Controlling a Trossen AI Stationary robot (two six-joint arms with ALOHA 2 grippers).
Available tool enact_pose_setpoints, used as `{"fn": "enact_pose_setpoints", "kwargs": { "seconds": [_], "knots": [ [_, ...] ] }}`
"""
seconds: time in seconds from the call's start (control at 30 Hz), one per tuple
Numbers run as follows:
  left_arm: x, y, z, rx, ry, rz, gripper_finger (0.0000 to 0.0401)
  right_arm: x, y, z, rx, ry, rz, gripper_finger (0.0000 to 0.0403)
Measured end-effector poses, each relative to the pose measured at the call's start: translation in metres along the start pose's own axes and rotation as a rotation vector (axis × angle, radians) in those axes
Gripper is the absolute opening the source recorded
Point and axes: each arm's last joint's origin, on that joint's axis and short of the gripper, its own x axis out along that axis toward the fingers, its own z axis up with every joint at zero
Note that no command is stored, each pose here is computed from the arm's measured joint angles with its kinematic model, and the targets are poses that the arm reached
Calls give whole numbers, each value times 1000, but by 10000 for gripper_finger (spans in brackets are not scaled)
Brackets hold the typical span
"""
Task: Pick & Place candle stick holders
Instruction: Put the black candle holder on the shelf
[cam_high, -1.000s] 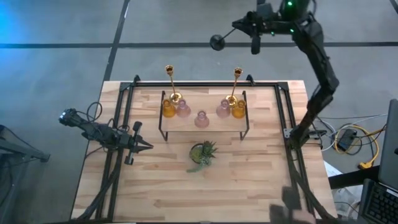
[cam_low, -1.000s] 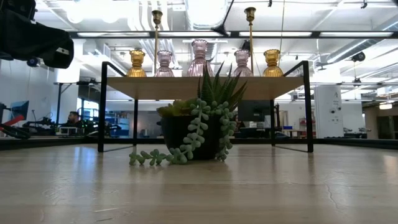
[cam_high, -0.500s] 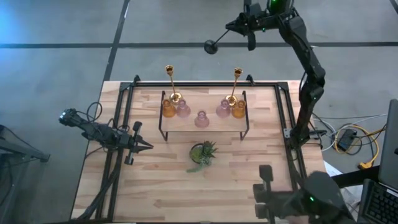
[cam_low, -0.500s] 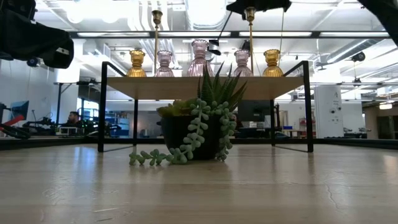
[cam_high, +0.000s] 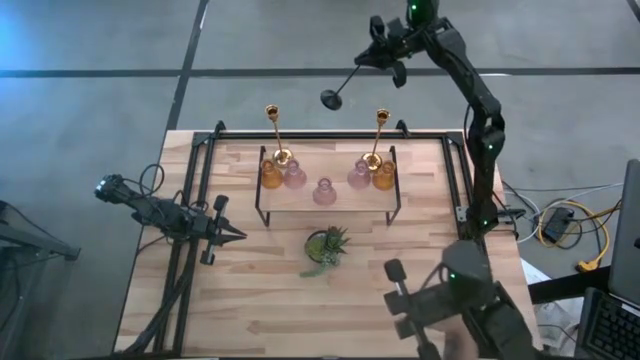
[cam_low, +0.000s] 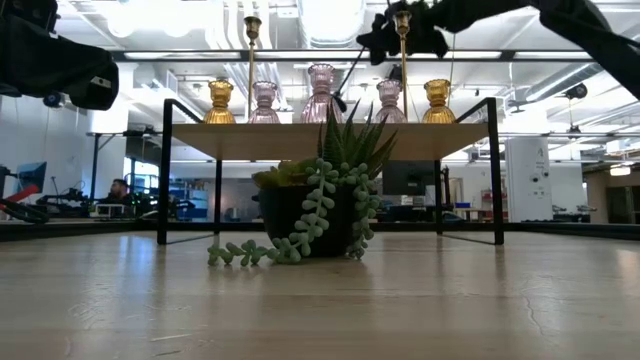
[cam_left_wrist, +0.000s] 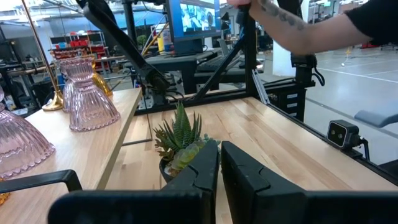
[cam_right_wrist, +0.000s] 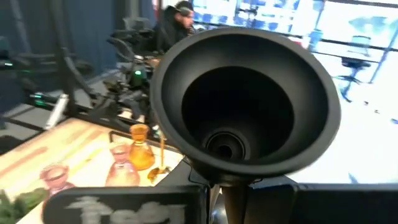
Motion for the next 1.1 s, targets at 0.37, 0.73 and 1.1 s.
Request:
{"fn": "enact_pose_setpoints", "kwargs": {
  "seconds": [0.37, 0.73, 1.1],
  "knots": [
    [0, 0, 0, 0, 0, 0, 26, 10, -16, -31, -27, -57, 120, 8],
    [0, 0, 0, 0, 0, 0, 26, 9, -32, -60, 33, -119, 208, 8],
    [0, 0, 0, 0, 0, 0, 26, 29, -43, -86, 100, -113, 242, 8]
  ]
}}
